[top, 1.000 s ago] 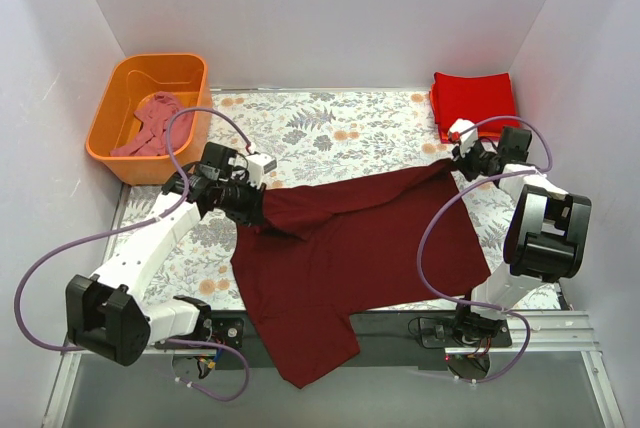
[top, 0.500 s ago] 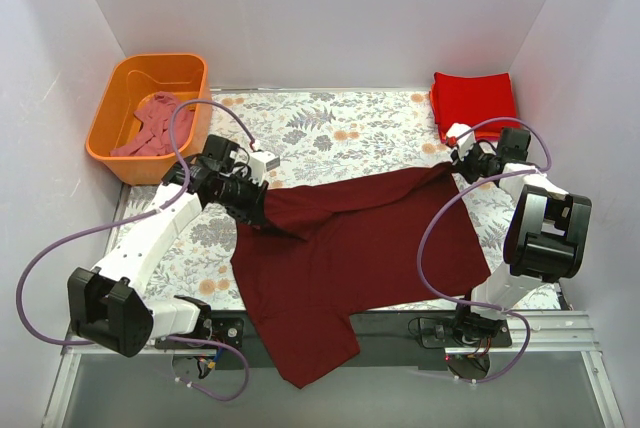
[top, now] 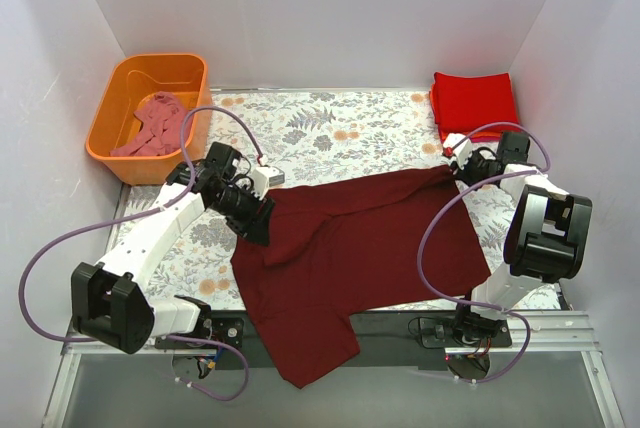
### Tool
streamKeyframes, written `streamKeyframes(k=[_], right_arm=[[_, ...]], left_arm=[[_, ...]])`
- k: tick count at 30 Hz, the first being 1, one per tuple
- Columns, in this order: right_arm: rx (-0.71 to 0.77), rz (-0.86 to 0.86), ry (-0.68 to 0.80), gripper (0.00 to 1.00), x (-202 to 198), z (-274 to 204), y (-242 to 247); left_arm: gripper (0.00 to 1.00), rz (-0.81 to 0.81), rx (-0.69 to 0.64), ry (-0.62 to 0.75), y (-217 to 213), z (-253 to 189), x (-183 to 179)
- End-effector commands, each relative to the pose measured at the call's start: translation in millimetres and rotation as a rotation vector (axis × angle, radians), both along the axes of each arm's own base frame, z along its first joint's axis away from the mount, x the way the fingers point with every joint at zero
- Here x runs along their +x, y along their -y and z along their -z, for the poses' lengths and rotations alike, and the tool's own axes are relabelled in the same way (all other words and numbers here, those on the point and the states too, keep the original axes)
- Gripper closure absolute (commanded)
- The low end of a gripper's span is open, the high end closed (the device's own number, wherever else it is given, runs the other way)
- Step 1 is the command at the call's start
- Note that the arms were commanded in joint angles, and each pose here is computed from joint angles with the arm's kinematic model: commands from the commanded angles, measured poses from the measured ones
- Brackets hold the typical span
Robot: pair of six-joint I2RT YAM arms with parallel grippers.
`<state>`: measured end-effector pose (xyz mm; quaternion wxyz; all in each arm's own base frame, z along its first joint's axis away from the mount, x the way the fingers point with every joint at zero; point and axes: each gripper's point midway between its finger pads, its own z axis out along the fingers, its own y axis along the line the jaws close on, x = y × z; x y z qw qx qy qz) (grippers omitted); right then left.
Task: Fold and stack the t-shirts
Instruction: Fold the tshirt
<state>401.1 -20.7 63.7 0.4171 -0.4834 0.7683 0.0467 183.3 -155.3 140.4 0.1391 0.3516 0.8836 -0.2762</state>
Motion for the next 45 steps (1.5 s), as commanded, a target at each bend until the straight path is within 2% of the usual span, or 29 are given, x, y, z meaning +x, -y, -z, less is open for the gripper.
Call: streamKeyframes(k=[1,2,3,5,6,8,9,10,14,17,19,21,26,29,34,38,41,42,44,45], right_arm=[[-0.100,-0.009,0.029,0.74,-3,-12,14],[-0.109,-0.017,0.030,0.64,-2,-17,14],[-0.116,-0.017,0.031,0.41,-2,-22,15],[-0.120,-0.009,0.006,0.39,-4,-28,17],[-0.122,0.005,0.023,0.24,3,-41,20],[-0.105,0.017,-0.049,0.19,-2,-40,20],[-0.108,0.016,-0.030,0.14,8,-56,22],[-0.107,0.022,-0.039,0.12,10,-59,24],[-0.018,0.048,-0.101,0.14,20,-68,17],[0.013,0.049,-0.156,0.23,20,-65,3],[-0.001,0.028,-0.202,0.25,14,-51,-10],[-0.019,0.005,-0.226,0.23,11,-42,-22],[-0.043,0.007,-0.298,0.23,10,-17,-29],[-0.067,0.009,-0.347,0.27,7,1,-29],[-0.087,0.012,-0.403,0.29,-1,22,-32],[-0.052,0.038,-0.411,0.30,5,18,-38],[-0.028,0.047,-0.370,0.29,11,-5,-41],[-0.025,0.047,-0.364,0.28,11,-10,-42],[-0.017,0.037,-0.340,0.26,7,-27,-44],[-0.017,0.032,-0.333,0.24,5,-32,-45]], left_arm=[[0.56,0.041,-0.024,0.033,2,-10,-3],[0.55,0.020,-0.021,0.047,2,-11,2],[0.54,0.004,-0.022,0.064,2,-13,10],[0.54,-0.078,-0.019,0.090,-4,-16,30],[0.55,-0.120,-0.028,0.114,-5,-17,47],[0.56,-0.248,-0.016,0.118,-22,-16,72],[0.57,-0.286,-0.008,0.115,-27,-13,80],[0.58,-0.325,0.003,0.125,-32,-7,94],[0.62,-0.450,0.107,0.121,-48,26,118],[0.67,-0.515,0.175,0.077,-57,54,128],[0.68,-0.545,0.209,0.067,-64,66,133],[0.68,-0.562,0.250,0.046,-70,82,137],[0.70,-0.567,0.338,0.016,-84,109,150],[0.71,-0.573,0.384,0.018,-92,123,168],[0.72,-0.592,0.437,0.029,-109,140,212],[0.72,-0.581,0.383,0.047,-107,130,246],[0.66,-0.481,0.237,0.091,-83,91,250],[0.61,-0.430,0.156,0.084,-68,77,245],[0.57,-0.351,0.048,0.127,-51,36,239],[0.55,-0.304,-0.039,0.084,-37,22,223]])
